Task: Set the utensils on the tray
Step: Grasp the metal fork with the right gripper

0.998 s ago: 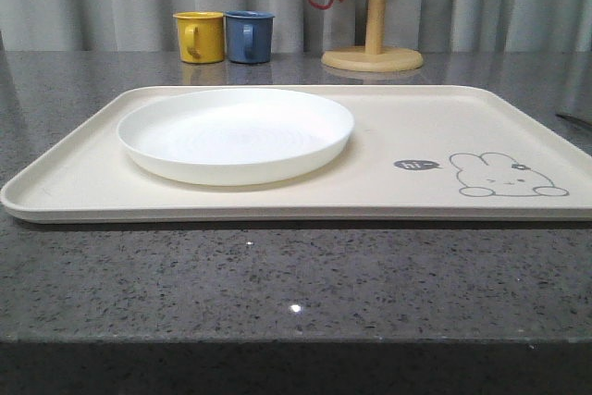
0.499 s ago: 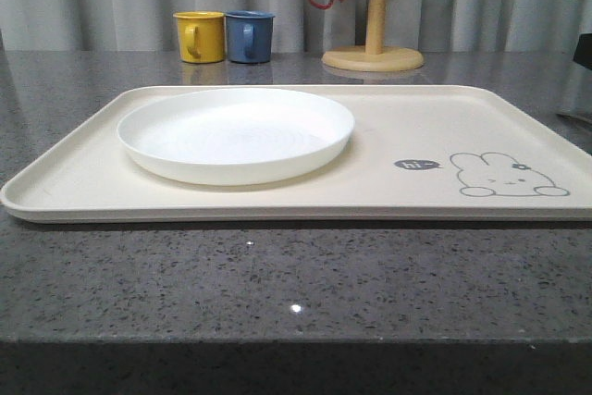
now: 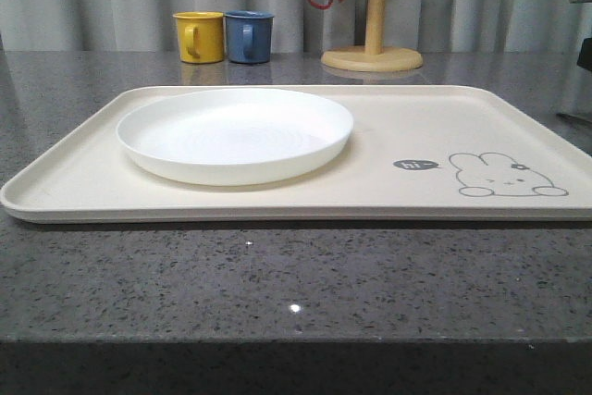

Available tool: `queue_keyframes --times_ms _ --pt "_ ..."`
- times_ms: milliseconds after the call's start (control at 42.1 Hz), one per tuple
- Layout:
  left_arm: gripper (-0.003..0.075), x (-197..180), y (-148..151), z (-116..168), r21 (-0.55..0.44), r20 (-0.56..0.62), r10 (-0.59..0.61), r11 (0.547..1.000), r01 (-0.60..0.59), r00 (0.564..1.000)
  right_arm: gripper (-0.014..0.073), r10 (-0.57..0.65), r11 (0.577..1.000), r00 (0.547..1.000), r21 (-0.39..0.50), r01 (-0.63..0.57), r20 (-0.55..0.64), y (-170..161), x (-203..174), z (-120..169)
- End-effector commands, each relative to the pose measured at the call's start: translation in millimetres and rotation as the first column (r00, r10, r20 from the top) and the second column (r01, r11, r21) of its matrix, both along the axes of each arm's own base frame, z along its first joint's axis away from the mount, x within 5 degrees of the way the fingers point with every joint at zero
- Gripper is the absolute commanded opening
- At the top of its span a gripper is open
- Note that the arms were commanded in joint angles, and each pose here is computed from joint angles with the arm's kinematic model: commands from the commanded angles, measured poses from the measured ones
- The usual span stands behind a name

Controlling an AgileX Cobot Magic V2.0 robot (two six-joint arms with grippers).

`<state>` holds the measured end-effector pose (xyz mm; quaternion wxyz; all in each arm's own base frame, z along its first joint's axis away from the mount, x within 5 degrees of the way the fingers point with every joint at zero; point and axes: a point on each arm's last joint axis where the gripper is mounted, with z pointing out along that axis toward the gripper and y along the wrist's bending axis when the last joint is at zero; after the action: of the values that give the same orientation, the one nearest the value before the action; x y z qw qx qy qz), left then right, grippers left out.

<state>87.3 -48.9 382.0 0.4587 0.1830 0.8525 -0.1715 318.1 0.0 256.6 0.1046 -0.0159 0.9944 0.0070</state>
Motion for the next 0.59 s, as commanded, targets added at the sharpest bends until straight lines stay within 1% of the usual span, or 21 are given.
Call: queue_keyframes --times_ms 0,143,309,451,570 --pt "0.0295 2 -2 13 -0.054 0.078 0.005 0.999 -0.001 0.997 0.0063 0.009 1.0 0.999 0.008 -0.01 0.041 1 -2 16" --pt "0.0295 2 -2 13 -0.054 0.078 0.005 0.999 -0.001 0.997 -0.0001 0.009 1.0 0.999 0.008 -0.01 0.04 1 -2 16" --pt "0.0295 2 -2 13 -0.054 0.078 0.005 0.999 -0.001 0.997 -0.0006 0.011 1.0 0.999 0.007 -0.011 0.047 1 -3 18" --pt "0.0295 2 -2 13 -0.054 0.078 0.005 0.999 -0.001 0.997 -0.0006 0.022 1.0 0.996 0.005 -0.023 0.089 5 -10 32" --pt "0.0295 2 -2 13 -0.055 0.079 0.006 0.998 -0.002 0.997 -0.0006 0.035 0.999 0.99 0.022 -0.038 0.138 16 -15 51"
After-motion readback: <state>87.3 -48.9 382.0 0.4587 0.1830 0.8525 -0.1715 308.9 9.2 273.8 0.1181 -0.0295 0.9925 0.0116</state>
